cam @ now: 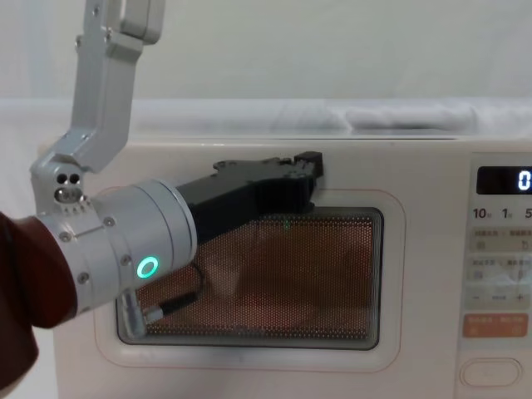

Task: Press the button to open the microwave door with one hand; close the microwave door with the other hand.

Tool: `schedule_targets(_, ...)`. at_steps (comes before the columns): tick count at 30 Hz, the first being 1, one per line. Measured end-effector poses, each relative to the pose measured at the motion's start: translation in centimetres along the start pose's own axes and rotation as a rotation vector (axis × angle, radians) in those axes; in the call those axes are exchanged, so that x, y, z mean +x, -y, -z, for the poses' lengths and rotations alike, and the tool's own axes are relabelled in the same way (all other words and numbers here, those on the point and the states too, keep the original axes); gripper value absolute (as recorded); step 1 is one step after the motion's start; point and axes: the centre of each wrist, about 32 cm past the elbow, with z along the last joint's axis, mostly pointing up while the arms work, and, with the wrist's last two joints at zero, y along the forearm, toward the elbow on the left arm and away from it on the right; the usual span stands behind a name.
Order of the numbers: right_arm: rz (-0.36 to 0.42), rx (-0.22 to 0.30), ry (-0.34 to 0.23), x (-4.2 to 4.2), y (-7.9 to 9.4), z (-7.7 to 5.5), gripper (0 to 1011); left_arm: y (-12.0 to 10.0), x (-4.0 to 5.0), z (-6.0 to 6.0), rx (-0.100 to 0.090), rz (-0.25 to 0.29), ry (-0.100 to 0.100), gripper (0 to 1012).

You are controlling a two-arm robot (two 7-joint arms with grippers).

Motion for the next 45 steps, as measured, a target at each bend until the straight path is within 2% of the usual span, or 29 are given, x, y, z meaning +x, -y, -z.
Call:
schedule_targets(6,0.000,0.000,0.000,0.00,0.0,0.0,1002,0.2,0.75,-0.4,0.003,-0.002,0.010,0)
schedule_targets(13,0.000,0.000,0.000,0.00,0.0,0.0,1002,0.5,1.00,-0.5,0.016,0.000,0.006,0)
schedule_targets(29,0.000,0.000,0.000,0.00,0.0,0.0,1002,0.9,0.94,-0.4,0.031,-0.004,0.002,0)
schedule_targets(40,0.000,0.000,0.000,0.00,0.0,0.0,1002,1.2,0.71,-0.4,0.029,-0.026,0.001,0)
schedule_targets(45,0.000,0.000,0.000,0.00,0.0,0.0,1002,1.3,0.63,-0.4,0.026,-0.026,-0.006,0)
